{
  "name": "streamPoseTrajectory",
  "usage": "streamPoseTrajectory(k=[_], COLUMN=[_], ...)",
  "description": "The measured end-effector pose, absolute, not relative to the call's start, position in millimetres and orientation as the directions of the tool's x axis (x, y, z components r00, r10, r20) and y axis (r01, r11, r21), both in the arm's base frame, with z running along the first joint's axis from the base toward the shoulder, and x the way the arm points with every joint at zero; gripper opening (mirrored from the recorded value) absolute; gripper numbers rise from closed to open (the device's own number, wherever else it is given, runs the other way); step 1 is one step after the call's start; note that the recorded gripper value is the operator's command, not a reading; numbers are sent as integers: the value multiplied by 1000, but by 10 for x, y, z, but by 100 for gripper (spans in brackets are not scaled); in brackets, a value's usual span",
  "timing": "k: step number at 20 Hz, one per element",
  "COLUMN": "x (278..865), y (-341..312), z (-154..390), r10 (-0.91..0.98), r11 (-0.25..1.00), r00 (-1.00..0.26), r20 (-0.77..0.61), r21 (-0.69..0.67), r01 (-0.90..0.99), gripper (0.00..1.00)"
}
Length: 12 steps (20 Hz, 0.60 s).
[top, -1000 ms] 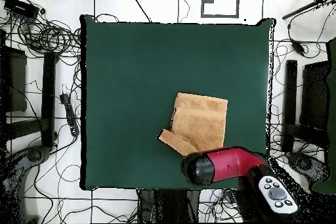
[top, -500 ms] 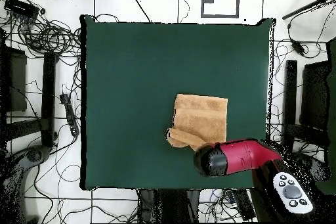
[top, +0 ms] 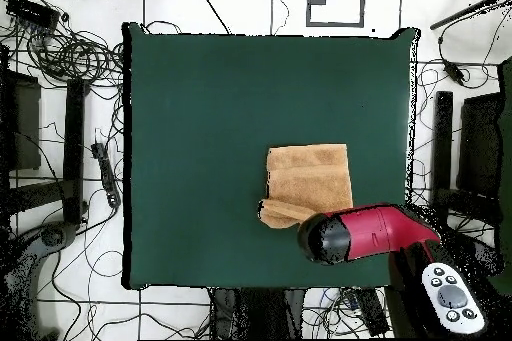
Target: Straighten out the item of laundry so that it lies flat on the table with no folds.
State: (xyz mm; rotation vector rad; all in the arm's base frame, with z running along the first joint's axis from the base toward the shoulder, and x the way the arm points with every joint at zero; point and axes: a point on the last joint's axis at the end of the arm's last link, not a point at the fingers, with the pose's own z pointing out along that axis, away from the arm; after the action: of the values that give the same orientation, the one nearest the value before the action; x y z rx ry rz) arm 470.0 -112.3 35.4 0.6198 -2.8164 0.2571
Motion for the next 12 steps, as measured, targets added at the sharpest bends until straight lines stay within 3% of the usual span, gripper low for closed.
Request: streamPoseTrajectory(k=[12], x=[4753], y=[-1110], z=[430], r10=[-398], r11=[885], r00=[-870], r20=[291], r21=[-126], r01=[-447], gripper=[0])
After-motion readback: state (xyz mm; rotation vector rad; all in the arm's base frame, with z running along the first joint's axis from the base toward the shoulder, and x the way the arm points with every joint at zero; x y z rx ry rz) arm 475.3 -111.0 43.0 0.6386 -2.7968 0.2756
